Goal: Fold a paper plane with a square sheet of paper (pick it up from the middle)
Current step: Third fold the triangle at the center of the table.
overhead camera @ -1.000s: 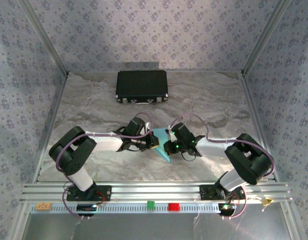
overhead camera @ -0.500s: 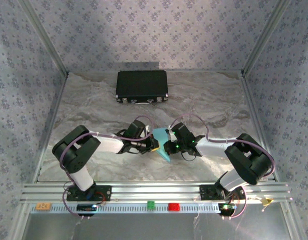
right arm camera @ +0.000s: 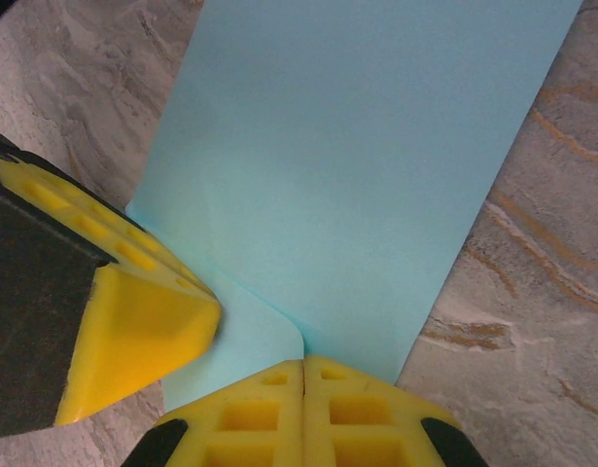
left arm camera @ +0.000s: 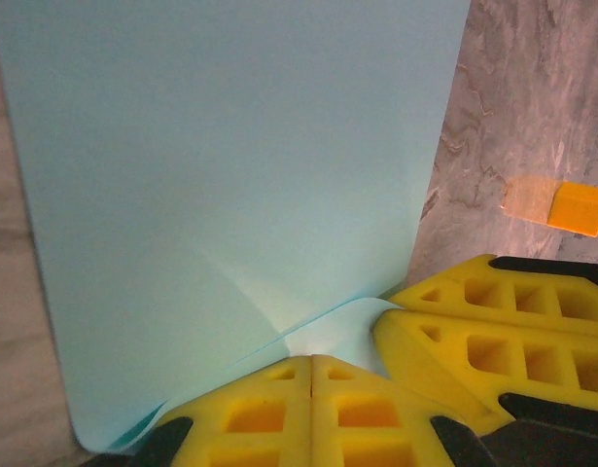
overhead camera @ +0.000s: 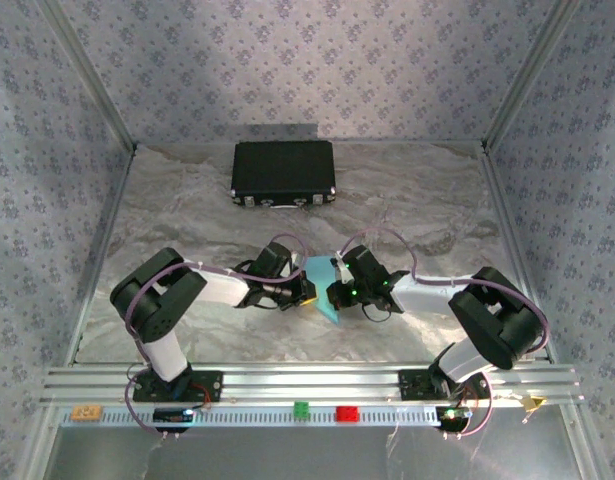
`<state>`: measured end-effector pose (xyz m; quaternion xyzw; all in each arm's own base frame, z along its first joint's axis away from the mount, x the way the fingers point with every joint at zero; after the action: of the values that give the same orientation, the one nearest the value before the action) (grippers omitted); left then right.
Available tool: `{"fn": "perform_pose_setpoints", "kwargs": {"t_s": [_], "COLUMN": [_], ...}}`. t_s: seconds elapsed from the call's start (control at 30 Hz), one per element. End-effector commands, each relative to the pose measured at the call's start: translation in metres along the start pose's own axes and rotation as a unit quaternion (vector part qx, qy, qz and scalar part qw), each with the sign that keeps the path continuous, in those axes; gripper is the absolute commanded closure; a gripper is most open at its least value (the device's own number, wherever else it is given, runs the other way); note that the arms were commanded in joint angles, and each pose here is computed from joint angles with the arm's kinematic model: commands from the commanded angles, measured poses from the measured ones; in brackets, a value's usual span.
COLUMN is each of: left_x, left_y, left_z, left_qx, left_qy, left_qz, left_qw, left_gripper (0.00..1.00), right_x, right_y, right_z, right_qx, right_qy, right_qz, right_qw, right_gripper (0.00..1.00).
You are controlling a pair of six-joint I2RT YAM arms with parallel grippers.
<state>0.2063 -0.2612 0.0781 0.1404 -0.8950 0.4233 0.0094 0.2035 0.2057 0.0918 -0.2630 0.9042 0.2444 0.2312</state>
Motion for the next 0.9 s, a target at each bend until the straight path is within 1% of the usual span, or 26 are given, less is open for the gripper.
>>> {"fn": "perform_pose_setpoints", "kwargs": {"t_s": [0.0,0.1,0.23,0.33,0.4,0.47,0.5,0.53,0.6,0.63,0.73,0.8,0.87], "left_x": [0.001,0.001,0.000,0.001,0.000,0.000,0.001,0.000,0.000,0.000,-0.001,0.000,-0.001], "left_y": [0.008,0.009,0.008,0.008,0.007,0.007,0.007,0.007,0.006,0.006,0.006,0.006,0.005], "left_z": [0.005,0.006,0.007,0.008,0.007,0.007,0.007,0.007,0.007,0.007,0.007,0.007,0.007], "left_qx": [-0.027,-0.030,-0.032,-0.032,-0.031,-0.031,-0.031,-0.031,-0.030,-0.031,-0.032,-0.033,-0.033], "left_qy": [0.000,0.002,0.003,0.005,0.004,0.003,0.003,0.002,0.002,0.002,-0.001,-0.001,-0.001], "left_qz": [0.006,0.007,0.013,0.013,0.015,0.016,0.016,0.016,0.017,0.018,0.017,0.018,0.020], "left_qw": [1.000,1.000,0.999,0.999,0.999,0.999,0.999,0.999,0.999,0.999,0.999,0.999,0.999], "left_gripper": [1.00,1.00,1.00,1.00,1.00,1.00,1.00,1.00,1.00,1.00,1.00,1.00,1.00], "right_x": [0.005,0.003,-0.006,-0.010,-0.012,-0.012,-0.011,-0.012,-0.012,-0.013,-0.011,-0.009,-0.008], "right_y": [-0.005,-0.003,0.000,-0.001,-0.004,-0.007,-0.008,-0.007,0.000,0.005,0.017,0.023,0.029], "right_z": [0.000,-0.003,-0.013,-0.024,-0.032,-0.039,-0.041,-0.044,-0.046,-0.046,-0.043,-0.040,-0.036], "right_qx": [0.012,0.006,0.006,0.016,0.017,0.012,0.002,-0.012,-0.052,-0.076,-0.119,-0.131,-0.139], "right_qy": [0.010,0.004,-0.011,-0.023,-0.030,-0.034,-0.034,-0.035,-0.034,-0.030,-0.011,0.004,0.019], "right_qz": [0.010,0.007,0.010,0.022,0.036,0.056,0.064,0.070,0.069,0.068,0.059,0.053,0.044], "right_qw": [1.000,1.000,1.000,0.999,0.999,0.998,0.997,0.997,0.996,0.994,0.991,0.990,0.989], "right_gripper": [0.98,0.95,0.86,0.75,0.73,0.63,0.62,0.62,0.65,0.69,0.83,0.89,0.92]}}
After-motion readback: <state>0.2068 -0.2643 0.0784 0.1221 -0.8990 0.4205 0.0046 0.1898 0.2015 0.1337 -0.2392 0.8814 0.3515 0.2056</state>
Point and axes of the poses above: each hand's point on the last joint's axis, 136 mm out from that joint toward the fingers, its own z axis out along the fingers, its own y axis along the line the jaws close on, x = y × z, the point moved 9 cm from there along -z, back along the fingers, and after that the axes turned 11 degrees about -z, right-handed, at the moved point
